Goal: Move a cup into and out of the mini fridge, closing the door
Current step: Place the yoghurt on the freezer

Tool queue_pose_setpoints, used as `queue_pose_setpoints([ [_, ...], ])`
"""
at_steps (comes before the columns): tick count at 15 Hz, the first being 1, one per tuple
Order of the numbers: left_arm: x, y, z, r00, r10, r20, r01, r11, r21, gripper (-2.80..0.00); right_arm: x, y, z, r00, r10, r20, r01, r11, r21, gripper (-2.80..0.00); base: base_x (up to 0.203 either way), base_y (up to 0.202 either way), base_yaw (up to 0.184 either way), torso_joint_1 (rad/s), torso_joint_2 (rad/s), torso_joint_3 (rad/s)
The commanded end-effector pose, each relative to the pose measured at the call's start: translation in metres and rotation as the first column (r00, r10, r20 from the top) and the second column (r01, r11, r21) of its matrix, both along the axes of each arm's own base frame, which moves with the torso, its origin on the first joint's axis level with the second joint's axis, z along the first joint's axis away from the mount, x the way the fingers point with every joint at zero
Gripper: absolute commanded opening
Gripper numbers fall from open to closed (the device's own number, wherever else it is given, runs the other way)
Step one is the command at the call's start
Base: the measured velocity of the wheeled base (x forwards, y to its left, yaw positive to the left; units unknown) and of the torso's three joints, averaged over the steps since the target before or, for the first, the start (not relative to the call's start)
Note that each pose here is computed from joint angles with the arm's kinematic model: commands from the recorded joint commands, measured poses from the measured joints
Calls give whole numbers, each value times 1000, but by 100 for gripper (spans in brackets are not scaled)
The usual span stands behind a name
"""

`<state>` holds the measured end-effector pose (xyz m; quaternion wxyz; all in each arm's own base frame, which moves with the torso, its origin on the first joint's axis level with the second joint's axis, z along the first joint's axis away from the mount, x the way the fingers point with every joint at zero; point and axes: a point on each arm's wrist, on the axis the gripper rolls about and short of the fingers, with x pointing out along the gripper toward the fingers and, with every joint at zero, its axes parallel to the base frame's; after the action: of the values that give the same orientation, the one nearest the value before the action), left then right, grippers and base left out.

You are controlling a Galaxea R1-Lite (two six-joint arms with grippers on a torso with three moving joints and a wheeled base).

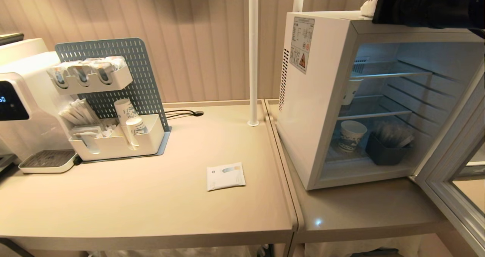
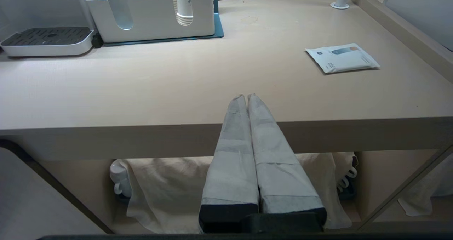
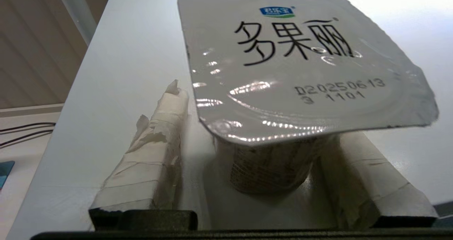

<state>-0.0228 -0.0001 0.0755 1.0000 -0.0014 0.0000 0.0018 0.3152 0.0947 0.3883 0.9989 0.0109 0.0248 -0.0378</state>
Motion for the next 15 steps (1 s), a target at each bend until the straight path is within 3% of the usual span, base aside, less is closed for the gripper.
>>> queue_pose_setpoints([
  [1, 0, 0, 0, 1000, 0, -2, 0, 1000, 0, -280, -6, -2, 5, 1000, -4, 13, 4, 1000, 5, 0, 0, 0, 0, 0, 0, 0],
  [13, 0, 0, 0, 1000, 0, -1, 0, 1000, 0, -280, -66, -22, 23, 999, -3, 51, 3, 1000, 11, 0, 0, 0, 0, 0, 0, 0],
  [15, 0, 0, 0, 1000, 1, -2, -1, 1000, 0, -280, -91, -30, 28, 997, -2, 73, 1, 1000, 18, 0, 0, 0, 0, 0, 0, 0],
])
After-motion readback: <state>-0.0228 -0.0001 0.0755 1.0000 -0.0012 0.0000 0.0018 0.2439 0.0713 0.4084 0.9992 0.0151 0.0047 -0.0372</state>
